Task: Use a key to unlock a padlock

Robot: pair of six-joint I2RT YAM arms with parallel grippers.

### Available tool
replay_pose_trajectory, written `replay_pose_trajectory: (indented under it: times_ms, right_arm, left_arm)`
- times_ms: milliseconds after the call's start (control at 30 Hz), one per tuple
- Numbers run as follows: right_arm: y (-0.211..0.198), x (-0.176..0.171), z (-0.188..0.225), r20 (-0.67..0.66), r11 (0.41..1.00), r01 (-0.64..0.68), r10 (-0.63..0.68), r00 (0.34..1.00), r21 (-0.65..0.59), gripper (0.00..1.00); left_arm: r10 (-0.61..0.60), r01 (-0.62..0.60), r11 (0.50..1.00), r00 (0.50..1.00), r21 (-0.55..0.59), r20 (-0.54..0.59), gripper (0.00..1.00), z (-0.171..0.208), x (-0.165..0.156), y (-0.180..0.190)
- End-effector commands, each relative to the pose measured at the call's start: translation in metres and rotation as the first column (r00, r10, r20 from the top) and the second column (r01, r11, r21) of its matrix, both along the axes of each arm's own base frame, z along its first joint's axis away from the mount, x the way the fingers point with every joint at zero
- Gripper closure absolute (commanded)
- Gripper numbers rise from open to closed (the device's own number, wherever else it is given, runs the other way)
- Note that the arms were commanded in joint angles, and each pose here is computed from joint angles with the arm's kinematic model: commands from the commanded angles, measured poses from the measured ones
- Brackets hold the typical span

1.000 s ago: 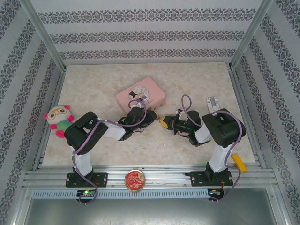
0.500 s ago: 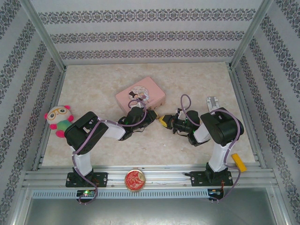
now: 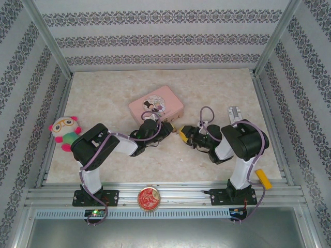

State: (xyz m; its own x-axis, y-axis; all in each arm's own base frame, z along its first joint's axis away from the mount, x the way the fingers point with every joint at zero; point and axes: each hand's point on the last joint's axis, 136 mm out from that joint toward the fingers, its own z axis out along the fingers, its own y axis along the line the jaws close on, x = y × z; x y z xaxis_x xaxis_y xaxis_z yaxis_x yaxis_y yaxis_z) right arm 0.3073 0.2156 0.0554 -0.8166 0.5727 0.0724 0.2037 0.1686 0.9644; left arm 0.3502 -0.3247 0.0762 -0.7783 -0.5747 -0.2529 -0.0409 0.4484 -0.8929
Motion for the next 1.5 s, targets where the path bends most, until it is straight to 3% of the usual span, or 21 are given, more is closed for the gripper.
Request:
replay_pose_trajectory:
  times_ms: [0,333,600,1467]
  right_arm:
    - [-0.009,0.001,0.015,0.113,0.999,0.025,-0.022,0.993,-0.032,0.64]
    - [-0.011,-0.014,0.013,0.139,0.996,0.012,-0.001,0.99,-0.083,0.71]
    - [0.009,-0.01,0.022,0.175,0.997,-0.04,0.052,0.983,-0.073,0.72]
    - [0.026,0.0,0.027,0.182,0.997,-0.065,0.073,0.981,-0.049,0.95]
  left_arm:
    - [-0.085,0.072,0.995,0.976,-0.074,-0.199,1.0,-0.034,-0.035,-0.012]
    - [-0.095,0.081,0.994,0.968,-0.067,-0.232,1.0,-0.042,-0.035,-0.012]
    - [-0.092,0.073,0.994,0.961,-0.079,-0.262,1.0,-0.051,-0.037,-0.012]
    - [-0.14,0.125,0.989,0.956,-0.073,-0.258,1.0,-0.044,-0.037,-0.021]
